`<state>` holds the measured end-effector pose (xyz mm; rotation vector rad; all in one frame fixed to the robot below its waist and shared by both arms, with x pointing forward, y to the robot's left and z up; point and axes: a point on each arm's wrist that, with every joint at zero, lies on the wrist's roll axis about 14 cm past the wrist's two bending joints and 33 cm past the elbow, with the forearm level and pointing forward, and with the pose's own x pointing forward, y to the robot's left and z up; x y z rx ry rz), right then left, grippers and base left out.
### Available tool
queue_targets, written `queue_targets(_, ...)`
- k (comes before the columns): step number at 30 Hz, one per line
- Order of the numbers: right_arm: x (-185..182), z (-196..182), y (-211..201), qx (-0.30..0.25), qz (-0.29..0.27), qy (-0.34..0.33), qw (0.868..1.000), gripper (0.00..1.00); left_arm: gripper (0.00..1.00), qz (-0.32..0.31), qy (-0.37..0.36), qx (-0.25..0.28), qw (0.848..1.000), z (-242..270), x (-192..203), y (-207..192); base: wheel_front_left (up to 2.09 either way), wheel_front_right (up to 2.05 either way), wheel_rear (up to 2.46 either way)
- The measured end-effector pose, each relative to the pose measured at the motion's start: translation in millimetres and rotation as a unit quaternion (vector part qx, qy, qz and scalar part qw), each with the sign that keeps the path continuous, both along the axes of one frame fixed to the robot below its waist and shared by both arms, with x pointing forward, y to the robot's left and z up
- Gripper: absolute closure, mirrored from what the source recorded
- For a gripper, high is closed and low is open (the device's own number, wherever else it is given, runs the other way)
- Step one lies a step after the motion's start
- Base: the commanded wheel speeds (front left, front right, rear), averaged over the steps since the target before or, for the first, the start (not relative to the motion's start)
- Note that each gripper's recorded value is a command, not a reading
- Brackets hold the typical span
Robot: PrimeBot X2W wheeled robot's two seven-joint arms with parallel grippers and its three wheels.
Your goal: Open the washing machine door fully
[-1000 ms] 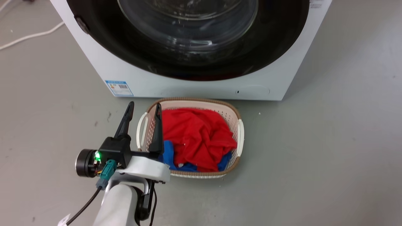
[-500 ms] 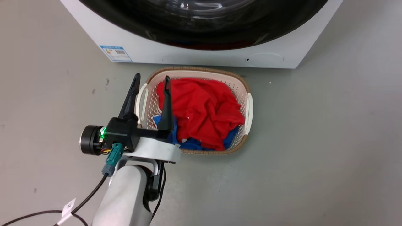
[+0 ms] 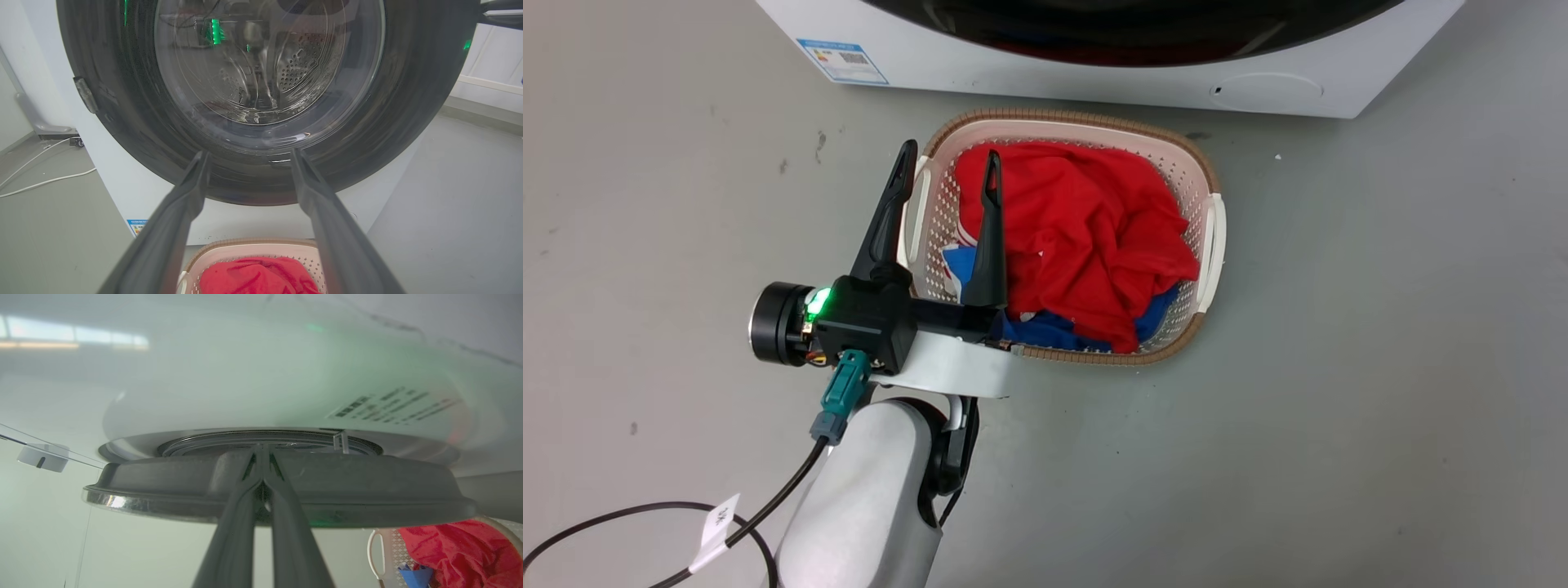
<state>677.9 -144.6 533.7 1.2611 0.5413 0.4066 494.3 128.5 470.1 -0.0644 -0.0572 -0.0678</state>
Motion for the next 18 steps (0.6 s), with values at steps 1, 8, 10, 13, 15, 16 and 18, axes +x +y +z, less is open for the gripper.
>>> queue_targets(1,2,-2,4,0.000,0.006,0.000,1.000,1.00,0.00,0.001,0.001,0.001,1.000,-2,1,0,0.00,0.00,0.00)
queue_targets(8,10,-14,15,-0.004,0.020,0.007,1.000,1.00,0.00,-0.001,0.009,0.003,1.000,-11,5,-3,0.00,0.00,0.00)
queue_targets(10,10,-16,15,-0.006,0.023,0.008,1.000,1.00,0.00,-0.004,0.009,0.003,1.000,-11,5,-4,0.00,0.00,0.00)
queue_targets(13,10,-18,15,-0.010,0.027,0.011,1.000,1.00,0.00,-0.005,0.008,0.003,1.000,-11,7,-5,0.00,0.00,0.00)
queue_targets(15,10,-19,16,-0.012,0.033,0.012,0.999,1.00,0.00,-0.006,0.009,0.003,1.000,-12,7,-6,0.00,0.00,0.00)
queue_targets(16,9,-18,16,-0.011,0.037,0.012,0.999,1.00,0.00,-0.006,0.010,0.003,1.000,-13,8,-6,0.00,0.00,0.00)
queue_targets(18,9,-17,17,-0.013,0.044,0.013,0.999,1.00,0.00,-0.007,0.009,0.002,1.000,-13,8,-7,0.00,0.00,0.00)
